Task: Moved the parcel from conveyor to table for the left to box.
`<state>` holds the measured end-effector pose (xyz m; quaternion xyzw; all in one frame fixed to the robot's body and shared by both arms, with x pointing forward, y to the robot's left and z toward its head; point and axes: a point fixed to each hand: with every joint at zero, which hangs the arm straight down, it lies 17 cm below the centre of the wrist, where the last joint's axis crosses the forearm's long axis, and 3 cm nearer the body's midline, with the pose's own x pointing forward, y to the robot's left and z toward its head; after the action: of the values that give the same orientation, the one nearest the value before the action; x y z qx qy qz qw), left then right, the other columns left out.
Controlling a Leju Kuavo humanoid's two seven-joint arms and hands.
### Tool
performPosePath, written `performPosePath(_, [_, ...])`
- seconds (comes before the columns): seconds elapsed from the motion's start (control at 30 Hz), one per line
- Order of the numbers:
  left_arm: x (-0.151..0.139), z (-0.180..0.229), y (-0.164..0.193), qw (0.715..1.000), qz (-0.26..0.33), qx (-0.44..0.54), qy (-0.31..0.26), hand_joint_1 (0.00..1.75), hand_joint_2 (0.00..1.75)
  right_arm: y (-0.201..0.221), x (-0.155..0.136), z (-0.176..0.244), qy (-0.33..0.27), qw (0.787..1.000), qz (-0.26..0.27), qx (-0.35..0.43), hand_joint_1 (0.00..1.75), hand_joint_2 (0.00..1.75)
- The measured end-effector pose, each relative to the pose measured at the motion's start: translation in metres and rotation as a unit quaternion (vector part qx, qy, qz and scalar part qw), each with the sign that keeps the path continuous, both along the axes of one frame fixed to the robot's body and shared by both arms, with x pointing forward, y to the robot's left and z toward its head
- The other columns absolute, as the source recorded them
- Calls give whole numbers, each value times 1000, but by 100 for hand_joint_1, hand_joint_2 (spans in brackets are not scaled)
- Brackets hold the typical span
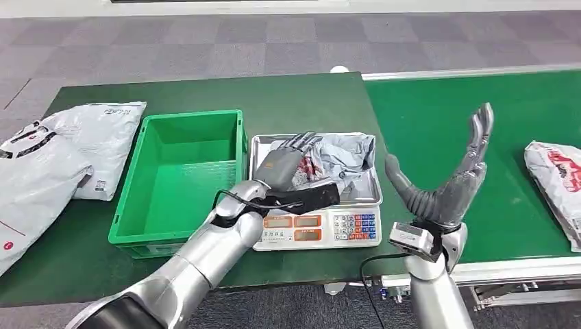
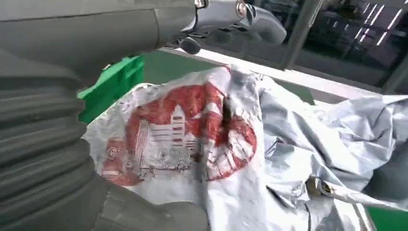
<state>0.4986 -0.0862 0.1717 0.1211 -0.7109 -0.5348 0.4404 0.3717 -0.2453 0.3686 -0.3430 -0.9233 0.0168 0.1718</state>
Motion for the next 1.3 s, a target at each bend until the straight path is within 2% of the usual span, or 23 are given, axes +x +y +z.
performPosePath(0.33, [-2,-9,-3,1000,-5,20,4,0,175,0,0,0,0,1000,0,0,0,175])
performPosePath(0.47, [-7,-30,-4,997,-4,50,62,0,175,-1,0,-1,1,1000,2,5,0,175])
performPosePath(0.63, [-28,-60,-13,983,-26,116,137,0,175,-3,7,-4,13,1000,1,10,0,175])
performPosePath(0.73, [-38,-69,-19,978,-35,142,146,0,175,-3,13,-3,19,1000,1,11,0,175])
performPosePath(0.77, [-40,-72,-19,977,-37,149,146,175,175,-2,14,-3,20,1000,0,10,0,175])
performPosePath(0.9, [-41,-78,-19,977,-37,164,134,175,175,-2,18,-4,26,1000,-3,8,0,175])
performPosePath(1.3, [-33,-50,-29,992,-44,88,81,175,175,-3,29,-16,50,999,-4,13,0,175])
